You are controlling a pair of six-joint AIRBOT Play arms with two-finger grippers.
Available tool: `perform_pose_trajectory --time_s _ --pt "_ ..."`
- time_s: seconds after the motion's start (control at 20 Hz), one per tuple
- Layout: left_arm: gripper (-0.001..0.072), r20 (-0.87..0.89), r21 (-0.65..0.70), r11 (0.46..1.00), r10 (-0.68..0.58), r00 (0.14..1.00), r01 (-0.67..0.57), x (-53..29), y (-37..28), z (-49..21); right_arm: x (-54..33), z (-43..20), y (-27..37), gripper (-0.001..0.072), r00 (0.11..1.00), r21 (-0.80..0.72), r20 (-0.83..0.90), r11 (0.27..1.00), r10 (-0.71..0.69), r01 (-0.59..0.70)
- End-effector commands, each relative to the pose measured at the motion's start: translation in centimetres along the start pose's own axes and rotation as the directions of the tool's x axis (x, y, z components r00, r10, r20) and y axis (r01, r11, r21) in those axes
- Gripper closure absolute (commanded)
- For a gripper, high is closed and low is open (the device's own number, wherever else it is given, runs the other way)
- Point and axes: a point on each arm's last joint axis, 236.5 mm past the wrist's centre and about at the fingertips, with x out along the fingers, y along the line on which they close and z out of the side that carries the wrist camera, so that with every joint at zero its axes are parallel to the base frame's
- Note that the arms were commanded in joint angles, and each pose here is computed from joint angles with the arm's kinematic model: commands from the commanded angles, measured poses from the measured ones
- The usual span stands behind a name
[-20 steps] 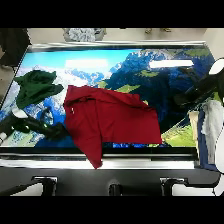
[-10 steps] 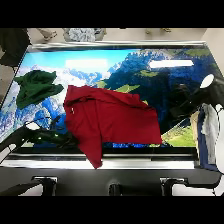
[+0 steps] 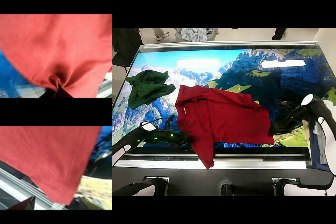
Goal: Fold the shirts.
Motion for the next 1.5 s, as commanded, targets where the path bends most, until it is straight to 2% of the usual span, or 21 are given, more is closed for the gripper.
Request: perform_pose_trajectory --time_s 0.0,0.2,0.45,0.5,0.55,0.6,0.75,0.85,0.9,0.95,1.0,1.05,1.1,1.15,1.2,1.25,1.3,1.35,1.45 --pt "0.0681 0.013 0.025 1.000 0.001 1.000 -0.001 -0.1 -0.2 0.2 2.3 -0.9 0.1 0.0064 1.000 0.032 -0.004 0.999 0.030 -0.030" --pt "0.0682 0.019 0.036 0.999 -0.001 1.000 0.000 -0.3 -0.3 0.2 2.3 -2.2 -0.7 0.0084 0.998 0.045 -0.058 0.999 -0.003 0.005" --pt "0.0681 0.023 0.052 0.999 -0.002 1.000 0.001 -0.4 -0.4 0.4 3.6 -1.3 -0.1 0.0110 0.999 0.053 -0.045 0.998 -0.028 0.030" --pt "0.0681 0.029 0.057 0.998 -0.003 1.000 0.001 -0.5 -0.6 0.7 4.2 -1.0 0.2 0.0205 0.998 0.043 -0.044 0.998 -0.043 0.045" --pt "0.0681 0.038 0.072 0.997 -0.005 0.999 0.002 -0.7 -0.9 1.1 4.6 -0.4 0.4 0.0418 0.997 0.032 -0.036 0.997 -0.067 0.069" --pt "0.0681 0.043 0.092 0.996 0.000 0.999 -0.004 -1.1 -1.1 1.4 4.7 0.1 0.6 0.0664 0.996 0.029 -0.025 0.996 -0.082 0.083" --pt "0.0683 0.042 0.233 0.968 0.088 0.995 -0.096 -5.2 -1.5 3.4 1.6 2.2 1.4 0.0661 0.990 -0.063 0.071 0.990 -0.121 0.125" --pt "0.0683 0.181 0.326 0.929 0.124 0.976 -0.178 -11.7 -4.0 6.9 -4.6 4.8 2.5 0.0661 0.950 -0.185 0.232 0.949 -0.209 0.254" --pt "0.0683 0.311 0.358 0.909 0.099 0.945 -0.213 -16.5 -6.8 9.1 -9.1 6.1 3.3 0.0661 0.901 -0.209 0.340 0.912 -0.270 0.352" --pt "0.0683 0.445 0.385 0.889 0.056 0.894 -0.247 -21.7 -10.1 10.5 -15.0 7.2 4.7 0.0661 0.812 -0.205 0.480 0.857 -0.333 0.472" --pt "0.0683 0.590 0.405 0.867 -0.006 0.808 -0.290 -28.1 -14.2 11.2 -22.1 7.7 6.6 0.0660 0.671 -0.161 0.630 0.779 -0.391 0.606" --pt "0.0682 0.704 0.422 0.844 -0.074 0.706 -0.332 -34.2 -18.2 10.6 -29.2 7.1 9.1 0.0660 0.497 -0.084 0.759 0.694 -0.420 0.715" --pt "0.0682 0.797 0.437 0.815 -0.154 0.584 -0.382 -40.4 -22.3 8.8 -36.5 5.1 12.2 0.0659 0.288 0.028 0.858 0.600 -0.424 0.799" --pt "0.0682 0.864 0.443 0.789 -0.248 0.438 -0.426 -46.5 -26.4 5.7 -44.3 1.1 16.3 0.0659 0.030 0.184 0.920 0.497 -0.392 0.848" --pt "0.0682 0.889 0.448 0.775 -0.337 0.310 -0.446 -51.0 -29.7 2.0 -49.4 -3.3 19.4 0.0659 -0.157 0.315 0.921 0.445 -0.356 0.839" --pt "0.0682 0.886 0.460 0.747 -0.417 0.202 -0.479 -54.5 -32.4 -2.0 -52.5 -7.9 21.7 0.0659 -0.290 0.423 0.895 0.440 -0.339 0.792" --pt "0.0682 0.872 0.466 0.726 -0.475 0.121 -0.505 -56.6 -34.1 -5.7 -54.1 -12.2 23.1 0.0659 -0.372 0.494 0.865 0.442 -0.336 0.748" --pt "0.0682 0.856 0.466 0.718 -0.513 0.060 -0.517 -57.9 -35.0 -8.5 -54.3 -14.9 24.0 0.0659 -0.408 0.522 0.850 0.434 -0.333 0.734" --pt "0.0682 0.845 0.456 0.731 -0.535 -0.012 -0.508 -58.9 -35.1 -11.4 -53.6 -18.5 24.8 0.0659 -0.427 0.542 0.838 0.427 -0.340 0.724"
